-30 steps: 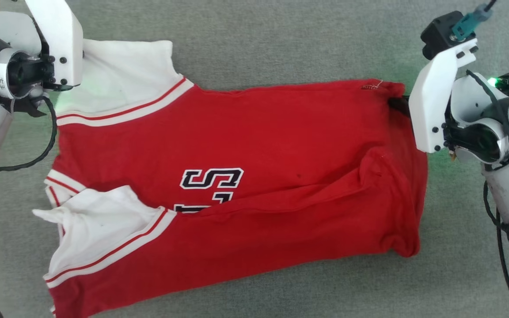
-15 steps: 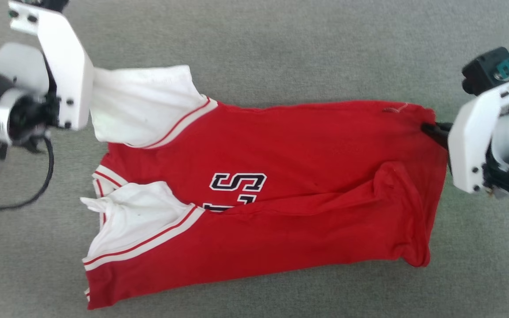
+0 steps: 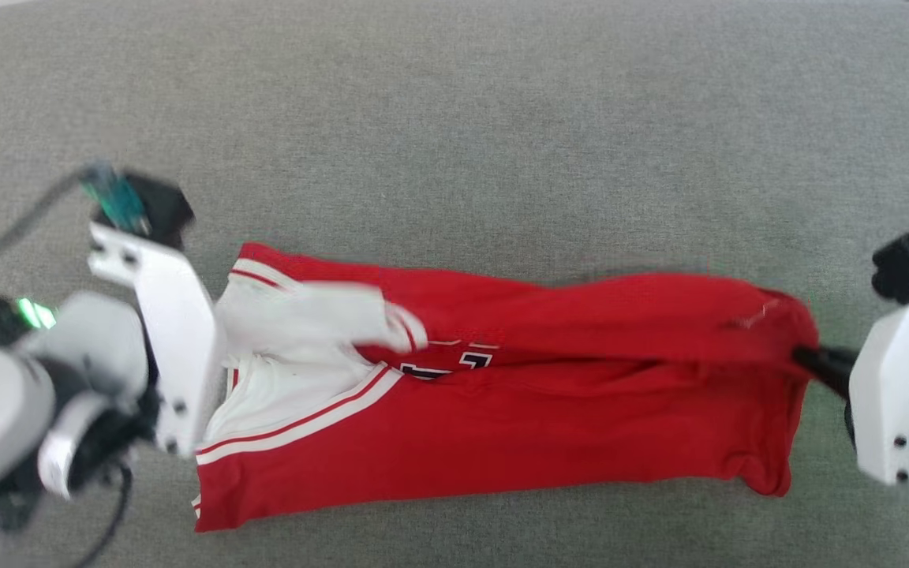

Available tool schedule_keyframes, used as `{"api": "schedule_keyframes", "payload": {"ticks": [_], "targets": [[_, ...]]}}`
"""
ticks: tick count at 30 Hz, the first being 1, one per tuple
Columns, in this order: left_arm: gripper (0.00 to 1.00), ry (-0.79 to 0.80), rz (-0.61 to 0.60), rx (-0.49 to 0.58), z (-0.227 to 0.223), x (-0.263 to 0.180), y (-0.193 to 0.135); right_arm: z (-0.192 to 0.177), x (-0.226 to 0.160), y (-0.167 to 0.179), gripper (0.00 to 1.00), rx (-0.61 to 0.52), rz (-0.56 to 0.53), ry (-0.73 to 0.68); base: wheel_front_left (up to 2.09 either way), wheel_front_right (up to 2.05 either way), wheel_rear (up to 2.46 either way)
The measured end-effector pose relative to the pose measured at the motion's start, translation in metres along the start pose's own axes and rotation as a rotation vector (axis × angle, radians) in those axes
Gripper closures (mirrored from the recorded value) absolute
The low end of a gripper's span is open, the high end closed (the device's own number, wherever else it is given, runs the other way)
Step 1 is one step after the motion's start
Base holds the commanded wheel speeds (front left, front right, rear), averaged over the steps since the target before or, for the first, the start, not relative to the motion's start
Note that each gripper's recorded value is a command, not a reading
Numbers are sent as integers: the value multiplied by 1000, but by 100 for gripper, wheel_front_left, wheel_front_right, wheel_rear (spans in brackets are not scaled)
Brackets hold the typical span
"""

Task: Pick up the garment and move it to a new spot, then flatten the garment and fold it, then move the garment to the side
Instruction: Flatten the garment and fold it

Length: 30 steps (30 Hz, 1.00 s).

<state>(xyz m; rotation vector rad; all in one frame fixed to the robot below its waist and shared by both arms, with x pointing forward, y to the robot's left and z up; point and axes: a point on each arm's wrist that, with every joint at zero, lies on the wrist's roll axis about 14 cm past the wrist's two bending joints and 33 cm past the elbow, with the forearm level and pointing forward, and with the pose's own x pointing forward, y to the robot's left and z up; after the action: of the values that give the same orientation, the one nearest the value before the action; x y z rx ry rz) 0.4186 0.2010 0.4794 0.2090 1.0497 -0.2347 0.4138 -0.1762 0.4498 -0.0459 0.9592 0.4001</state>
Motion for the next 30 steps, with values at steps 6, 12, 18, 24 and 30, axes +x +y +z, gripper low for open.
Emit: {"api": "schedule_keyframes", "payload": {"ticks": [6,12,18,24,30], "targets": [[100,119,-52,-92,-60,16,-20,-40,8,10,100,77,24,78,0,0,0],[0,93,-85,-130,-67,32,-26,-42,18,17,22,106,45,37,0,0,0],[0,-65,-86,-162,-45,34,-22,-34,16,16,0,120,51,-26,0,0,0],[0,-269,-78,-184,-25,24,-18,-31,5,8,0,166,31,-82,0,0,0],[0,-485,-54,-199,-12,10,-9,-32,-4,-2,0,225,17,-118,0,0,0]]}}
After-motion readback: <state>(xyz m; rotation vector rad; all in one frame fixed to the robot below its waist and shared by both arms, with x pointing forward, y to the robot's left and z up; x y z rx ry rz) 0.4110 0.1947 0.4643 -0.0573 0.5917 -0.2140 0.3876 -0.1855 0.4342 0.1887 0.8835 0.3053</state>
